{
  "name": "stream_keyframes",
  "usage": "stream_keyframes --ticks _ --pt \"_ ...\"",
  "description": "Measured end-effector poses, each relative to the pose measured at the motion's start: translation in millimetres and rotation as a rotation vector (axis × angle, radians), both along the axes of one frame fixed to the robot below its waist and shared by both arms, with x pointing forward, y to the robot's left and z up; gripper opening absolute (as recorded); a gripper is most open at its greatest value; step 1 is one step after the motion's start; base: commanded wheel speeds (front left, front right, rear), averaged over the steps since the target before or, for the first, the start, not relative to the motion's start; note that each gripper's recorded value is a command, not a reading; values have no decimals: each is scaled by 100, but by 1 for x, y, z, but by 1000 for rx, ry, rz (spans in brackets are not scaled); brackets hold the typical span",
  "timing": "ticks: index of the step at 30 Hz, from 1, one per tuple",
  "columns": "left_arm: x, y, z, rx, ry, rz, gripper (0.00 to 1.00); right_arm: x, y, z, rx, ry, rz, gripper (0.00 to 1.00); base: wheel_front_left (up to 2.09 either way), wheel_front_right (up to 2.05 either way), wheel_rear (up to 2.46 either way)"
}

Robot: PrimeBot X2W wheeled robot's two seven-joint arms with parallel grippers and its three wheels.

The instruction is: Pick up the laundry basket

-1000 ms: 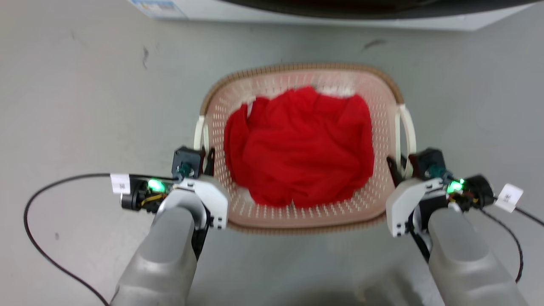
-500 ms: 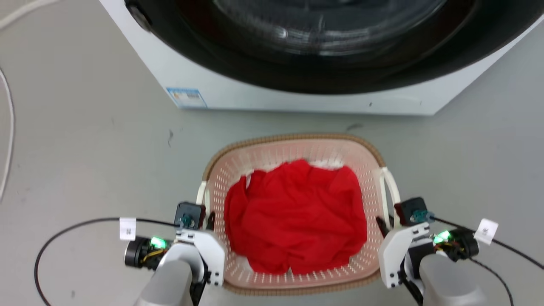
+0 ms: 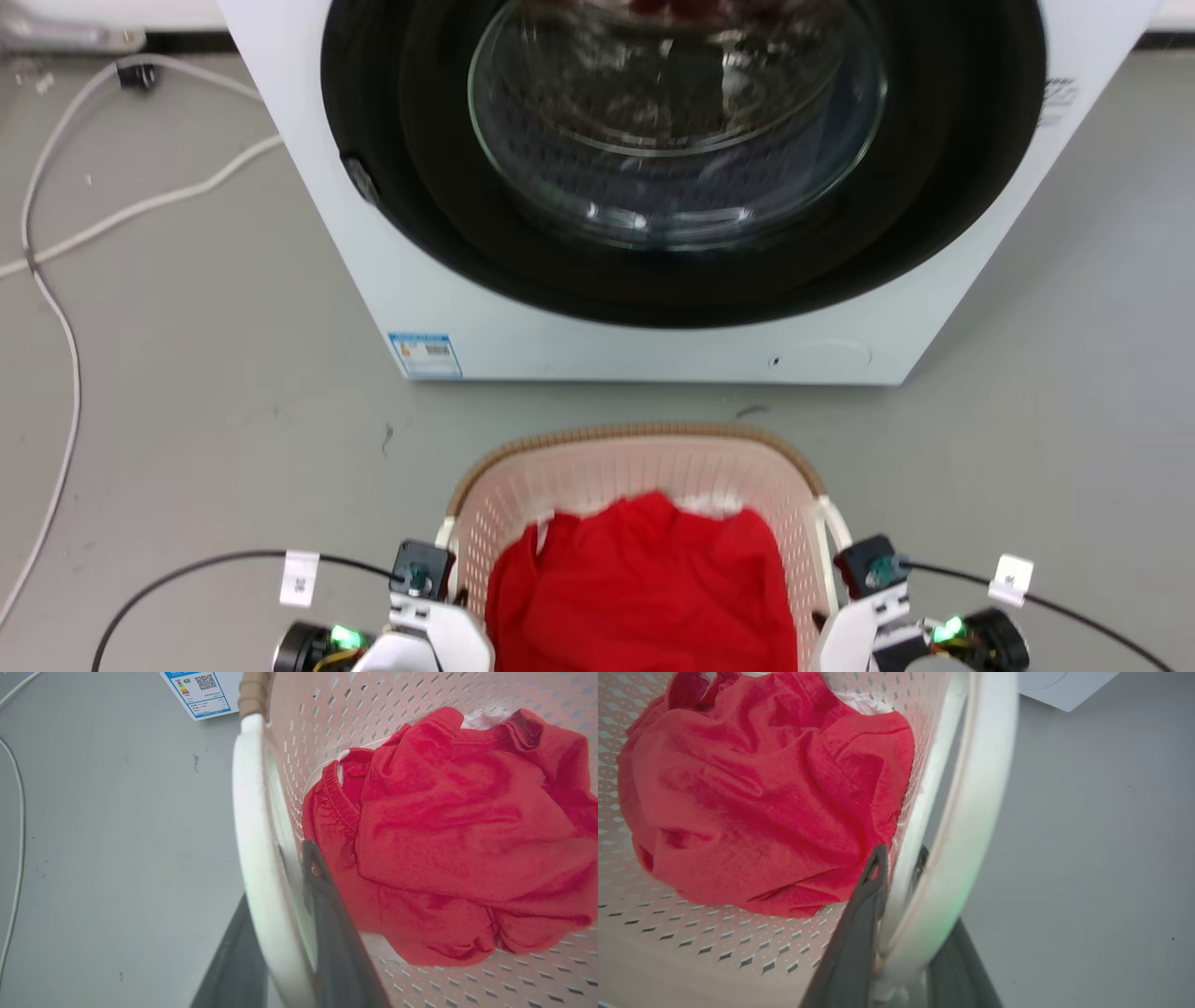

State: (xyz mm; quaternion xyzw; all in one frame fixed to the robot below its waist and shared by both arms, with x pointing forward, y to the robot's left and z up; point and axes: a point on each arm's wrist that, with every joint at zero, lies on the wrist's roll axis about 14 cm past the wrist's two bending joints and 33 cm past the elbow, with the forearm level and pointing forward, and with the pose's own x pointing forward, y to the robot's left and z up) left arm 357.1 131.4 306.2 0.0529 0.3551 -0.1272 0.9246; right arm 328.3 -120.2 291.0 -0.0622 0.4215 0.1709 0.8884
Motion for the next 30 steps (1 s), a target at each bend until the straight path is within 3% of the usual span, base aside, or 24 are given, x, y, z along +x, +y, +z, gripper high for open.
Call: stream_keyframes --ticks 9,30 --pt "-20 -5 11 4 7 -28 0 -29 -1 9 -10 20 3 0 0 0 0" --pt "-42 -3 13 4 19 -30 0 -53 3 8 -13 71 14 0 0 0 0"
